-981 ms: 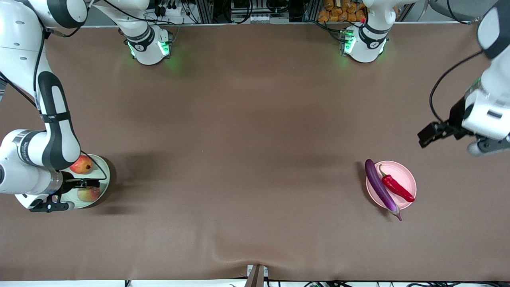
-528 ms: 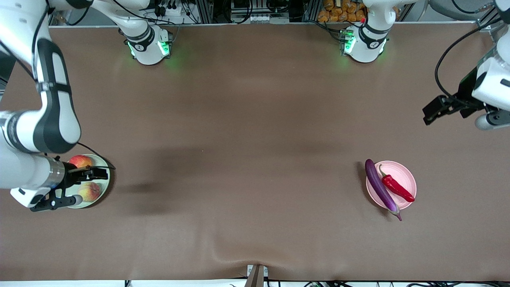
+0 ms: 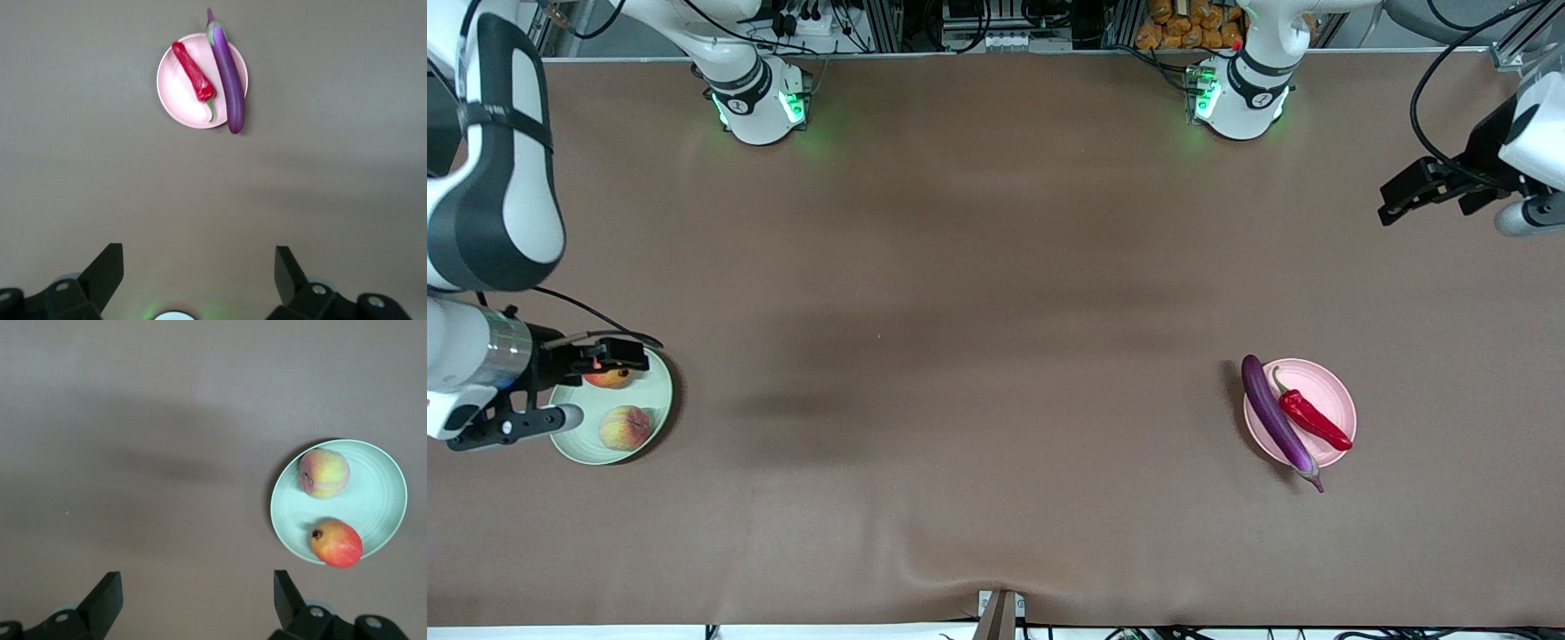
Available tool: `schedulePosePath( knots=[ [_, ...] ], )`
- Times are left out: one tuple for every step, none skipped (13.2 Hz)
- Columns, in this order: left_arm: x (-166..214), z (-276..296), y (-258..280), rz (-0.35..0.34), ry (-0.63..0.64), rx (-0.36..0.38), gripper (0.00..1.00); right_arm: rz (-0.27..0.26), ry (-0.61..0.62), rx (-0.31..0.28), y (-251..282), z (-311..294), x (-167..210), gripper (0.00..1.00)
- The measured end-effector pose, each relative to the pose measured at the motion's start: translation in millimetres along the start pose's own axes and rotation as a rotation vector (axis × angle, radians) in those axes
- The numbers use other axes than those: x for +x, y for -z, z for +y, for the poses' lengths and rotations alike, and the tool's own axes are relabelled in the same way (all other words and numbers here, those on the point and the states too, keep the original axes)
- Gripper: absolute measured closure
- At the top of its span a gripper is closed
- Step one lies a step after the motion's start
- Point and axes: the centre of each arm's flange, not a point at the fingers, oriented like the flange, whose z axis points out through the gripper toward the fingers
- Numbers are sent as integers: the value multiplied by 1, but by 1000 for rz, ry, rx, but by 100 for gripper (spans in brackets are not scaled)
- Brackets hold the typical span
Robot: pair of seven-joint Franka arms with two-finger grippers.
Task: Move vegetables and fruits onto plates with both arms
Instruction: 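Open the right gripper to drop the peach onto the green plate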
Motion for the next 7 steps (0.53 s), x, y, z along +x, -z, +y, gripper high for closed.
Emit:
schedulePosePath(
  knots=[
    [-6, -2, -1, -4, 1, 2, 0, -11, -54, -4, 14, -16, -4, 0],
    [-13, -3, -1, -6, 1, 4, 0, -12, -129, -9, 25, -34, -7, 0],
    [-21, -4, -2, -8, 1, 7, 0, -3, -198, -16, 33, -51, -9, 0],
    [-28, -6, -3, -11, 2, 9, 0, 3, -239, -23, 39, -63, -12, 0],
    [-35, -7, -3, -13, 2, 11, 0, -12, -254, -30, 43, -70, -16, 0],
    [-43, -8, -3, -11, 1, 12, 0, -39, -252, -36, 46, -72, -22, 0],
    [-50, -8, -1, -7, -2, 13, 0, -52, -216, -42, 52, -69, -28, 0]
  ],
)
